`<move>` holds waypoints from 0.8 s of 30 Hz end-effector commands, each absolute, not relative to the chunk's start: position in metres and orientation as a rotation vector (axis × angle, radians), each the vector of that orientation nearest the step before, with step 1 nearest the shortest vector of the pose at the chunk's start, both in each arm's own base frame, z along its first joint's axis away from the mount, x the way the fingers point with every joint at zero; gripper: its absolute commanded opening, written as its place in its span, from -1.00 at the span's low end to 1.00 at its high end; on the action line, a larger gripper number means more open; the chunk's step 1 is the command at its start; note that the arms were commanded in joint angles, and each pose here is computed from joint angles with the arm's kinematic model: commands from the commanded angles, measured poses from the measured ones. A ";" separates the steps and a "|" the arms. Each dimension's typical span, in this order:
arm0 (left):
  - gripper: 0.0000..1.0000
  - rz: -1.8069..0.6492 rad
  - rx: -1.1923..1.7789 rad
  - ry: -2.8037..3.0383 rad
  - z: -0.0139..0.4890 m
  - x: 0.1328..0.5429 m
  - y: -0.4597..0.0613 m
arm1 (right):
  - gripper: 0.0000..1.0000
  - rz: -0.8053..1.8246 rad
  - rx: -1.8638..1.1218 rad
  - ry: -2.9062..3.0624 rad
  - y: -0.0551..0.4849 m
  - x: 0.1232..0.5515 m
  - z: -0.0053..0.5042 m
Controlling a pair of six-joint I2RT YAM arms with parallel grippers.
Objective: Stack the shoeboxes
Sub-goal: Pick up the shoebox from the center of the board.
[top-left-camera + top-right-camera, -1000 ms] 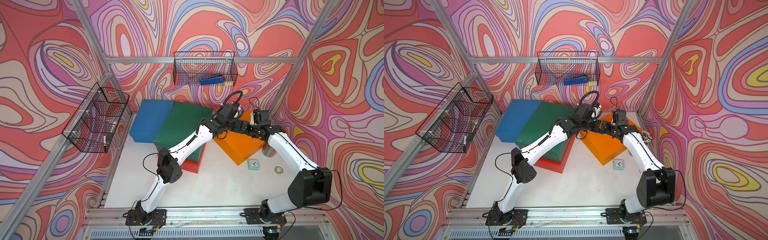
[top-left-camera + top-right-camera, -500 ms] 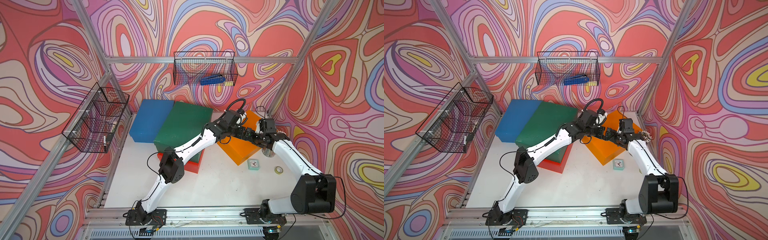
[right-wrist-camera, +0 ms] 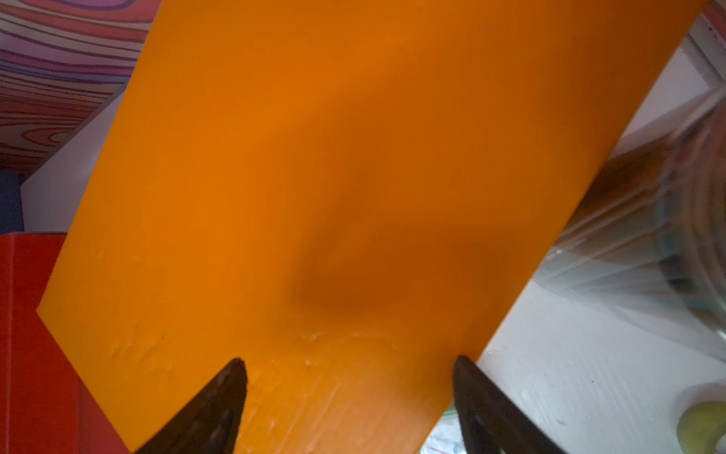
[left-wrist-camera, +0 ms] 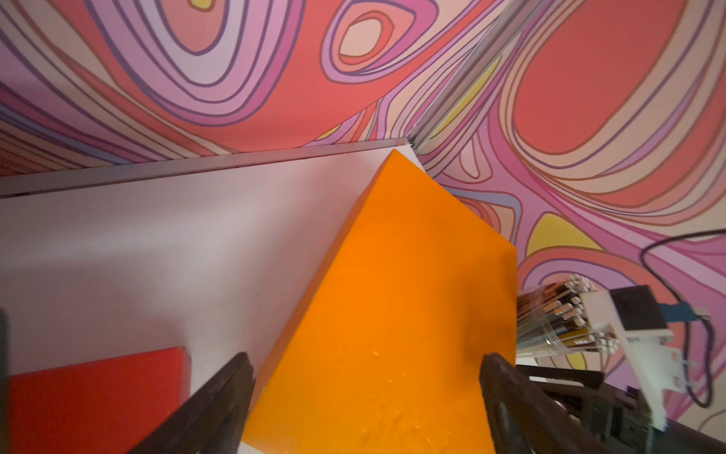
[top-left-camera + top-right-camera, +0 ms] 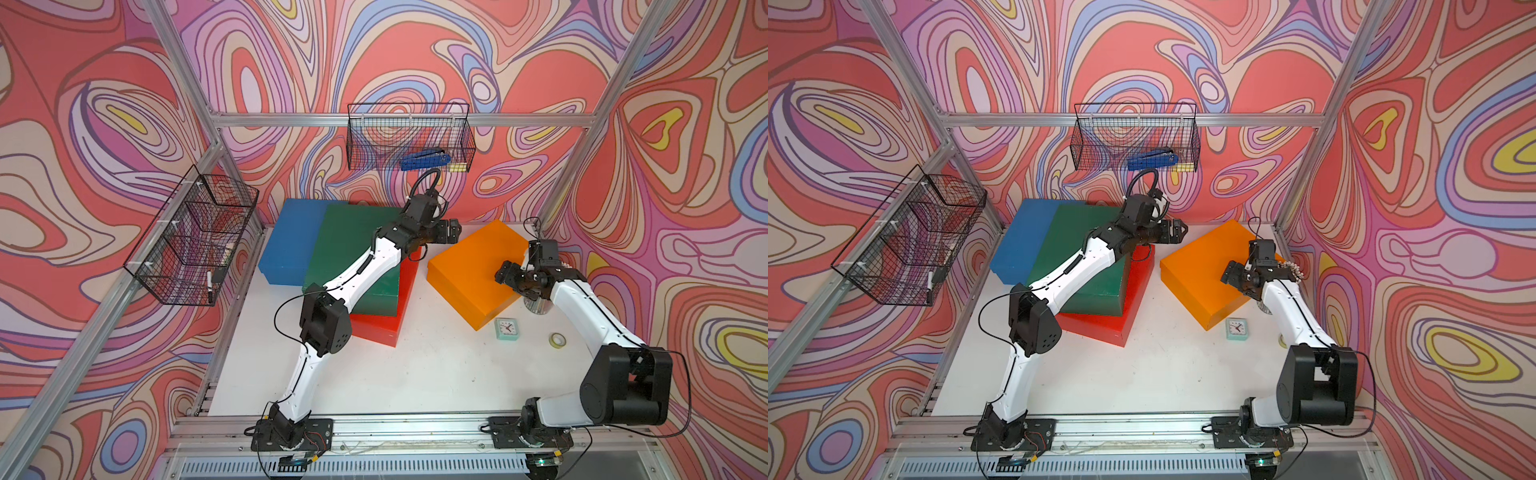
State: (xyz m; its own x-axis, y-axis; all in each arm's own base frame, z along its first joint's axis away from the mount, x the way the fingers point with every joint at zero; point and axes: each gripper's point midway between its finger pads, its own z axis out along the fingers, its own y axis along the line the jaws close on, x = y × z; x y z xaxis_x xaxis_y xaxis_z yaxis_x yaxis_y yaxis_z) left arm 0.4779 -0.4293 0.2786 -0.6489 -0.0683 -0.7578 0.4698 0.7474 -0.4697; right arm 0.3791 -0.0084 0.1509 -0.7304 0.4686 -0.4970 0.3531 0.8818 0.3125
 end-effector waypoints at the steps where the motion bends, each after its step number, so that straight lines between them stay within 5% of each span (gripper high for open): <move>1: 0.86 -0.855 0.340 2.079 0.303 0.470 -0.440 | 0.77 0.321 0.624 2.481 -0.001 0.373 0.146; 24: 1.00 -0.782 0.335 2.197 0.186 0.520 -0.461 | 0.96 0.512 0.785 2.368 0.012 0.360 0.138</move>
